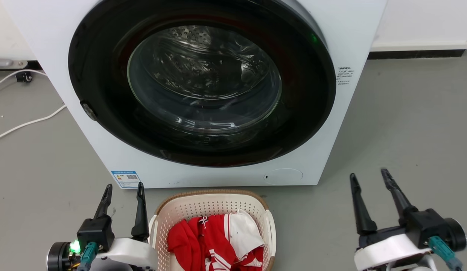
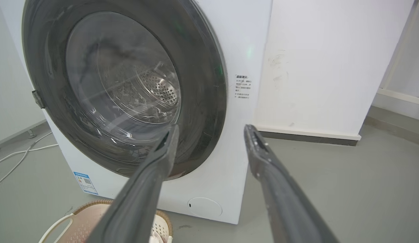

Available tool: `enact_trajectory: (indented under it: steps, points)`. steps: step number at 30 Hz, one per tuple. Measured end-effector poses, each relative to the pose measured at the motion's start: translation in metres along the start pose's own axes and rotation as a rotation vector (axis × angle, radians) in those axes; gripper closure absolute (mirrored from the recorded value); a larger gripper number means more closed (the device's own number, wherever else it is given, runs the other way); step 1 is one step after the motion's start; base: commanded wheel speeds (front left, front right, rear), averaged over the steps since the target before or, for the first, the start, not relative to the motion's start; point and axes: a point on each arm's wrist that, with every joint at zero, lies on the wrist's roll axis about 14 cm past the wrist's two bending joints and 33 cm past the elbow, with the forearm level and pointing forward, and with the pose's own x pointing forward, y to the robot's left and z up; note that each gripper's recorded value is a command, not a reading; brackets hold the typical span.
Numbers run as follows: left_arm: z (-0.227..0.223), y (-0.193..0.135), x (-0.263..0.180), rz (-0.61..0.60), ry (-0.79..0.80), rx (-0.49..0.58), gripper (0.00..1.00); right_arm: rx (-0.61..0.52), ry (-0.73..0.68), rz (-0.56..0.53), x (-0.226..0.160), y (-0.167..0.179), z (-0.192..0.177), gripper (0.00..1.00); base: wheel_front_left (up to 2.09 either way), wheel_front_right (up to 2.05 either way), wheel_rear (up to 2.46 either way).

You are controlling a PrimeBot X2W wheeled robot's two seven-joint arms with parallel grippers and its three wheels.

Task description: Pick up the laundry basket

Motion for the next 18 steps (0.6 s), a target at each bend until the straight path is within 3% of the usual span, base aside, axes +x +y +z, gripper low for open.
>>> enact_trajectory:
  steps: [11, 18]
  points:
    - [-0.04, 0.021, 0.032, 0.015, 0.117, 0.018, 0.0, 0.07, 0.056, 0.118, 0.044, 0.036, -0.028, 0.0, 0.0, 0.0, 0.0]
    - [-0.079, 0.033, 0.061, 0.011, 0.222, 0.032, 0.0, 0.061, 0.175, 0.202, 0.07, 0.057, -0.077, 0.0, 0.0, 0.0, 0.0]
